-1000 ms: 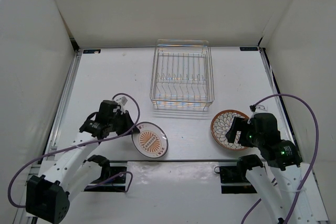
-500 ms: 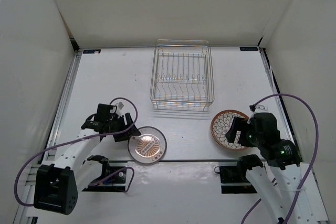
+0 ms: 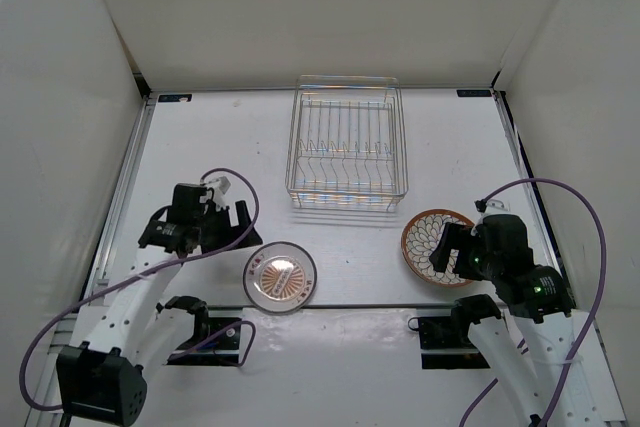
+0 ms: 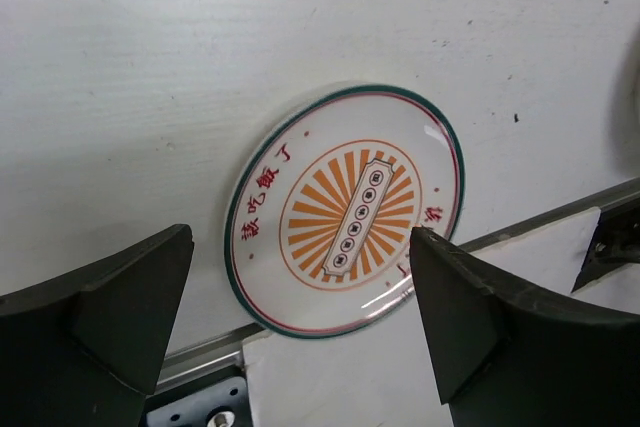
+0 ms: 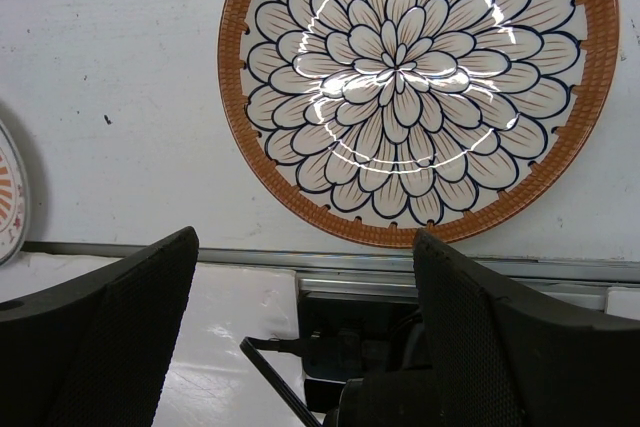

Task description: Unload the plates from the dish rack

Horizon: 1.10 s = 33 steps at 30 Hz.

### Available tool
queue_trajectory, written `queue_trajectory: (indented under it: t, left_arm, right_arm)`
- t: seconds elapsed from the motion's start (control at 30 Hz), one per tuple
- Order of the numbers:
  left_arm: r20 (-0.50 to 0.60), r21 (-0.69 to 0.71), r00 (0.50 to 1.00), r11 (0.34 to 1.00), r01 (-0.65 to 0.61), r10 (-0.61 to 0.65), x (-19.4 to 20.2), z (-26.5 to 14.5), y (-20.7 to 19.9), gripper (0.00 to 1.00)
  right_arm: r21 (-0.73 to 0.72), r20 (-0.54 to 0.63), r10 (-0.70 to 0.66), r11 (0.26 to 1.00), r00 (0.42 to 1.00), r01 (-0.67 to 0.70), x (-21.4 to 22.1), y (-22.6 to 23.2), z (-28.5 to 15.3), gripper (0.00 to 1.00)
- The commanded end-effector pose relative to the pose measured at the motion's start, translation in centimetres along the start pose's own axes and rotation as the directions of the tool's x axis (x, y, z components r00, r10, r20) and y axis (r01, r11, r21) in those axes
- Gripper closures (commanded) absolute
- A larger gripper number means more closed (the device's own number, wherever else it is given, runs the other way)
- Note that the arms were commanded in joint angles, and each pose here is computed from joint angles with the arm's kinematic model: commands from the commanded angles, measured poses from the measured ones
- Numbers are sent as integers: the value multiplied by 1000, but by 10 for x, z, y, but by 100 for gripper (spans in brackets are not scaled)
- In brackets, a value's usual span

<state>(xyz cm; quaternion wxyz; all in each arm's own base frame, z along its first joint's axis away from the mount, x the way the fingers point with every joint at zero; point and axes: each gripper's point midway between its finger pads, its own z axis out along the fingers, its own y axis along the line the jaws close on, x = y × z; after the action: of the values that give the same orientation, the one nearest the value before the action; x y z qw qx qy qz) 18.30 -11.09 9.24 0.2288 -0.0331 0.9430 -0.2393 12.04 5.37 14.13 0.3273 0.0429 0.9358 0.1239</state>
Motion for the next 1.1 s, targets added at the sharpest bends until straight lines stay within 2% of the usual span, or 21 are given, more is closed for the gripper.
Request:
queue_trajectory:
  t: [0.0,0.07,0.2,0.3,0.43,0.47,0.67,0.8,1.07]
  left_arm:
    - [50,-37,992,992,-117,118,-16,-29,-4,0]
    - [87,-45,977,980,-193,197,-29,-44,-9,0]
    - [67,-125,963,959,-253,262,-21,-65,3,0]
    - [117,-153,937,938,-311,329,-17,-66,12,0]
    - [213,-93,908,933,-348,361,-16,-77,-3,0]
    - [279,-88,885,928,-362,372,-20,-83,-8,0]
    - [366,-158,856,931,-329,365,-25,-104,-3,0]
    - [455,-166,805,925,-342,380,-24,-116,-6,0]
    - [398,-289,859,933,-216,322,-26,-110,25,0]
  right_arm:
    - [-11,16,-13,1000,1000,14,-4,2,2,11]
    - [-13,17,-12,1000,1000,13,-4,2,2,11]
    - [-20,19,-24,1000,1000,24,-4,3,1,11]
    - [-60,6,-37,998,999,37,-2,10,0,11]
    - [-87,6,-49,995,999,49,-1,14,-1,11]
    - [-98,2,-51,994,999,51,-1,16,-1,11]
    - [-110,33,-55,992,998,59,-3,17,-3,11]
    - [-111,61,-54,992,997,61,-3,16,-7,11]
    - [-121,87,-54,991,995,64,-5,17,-8,11]
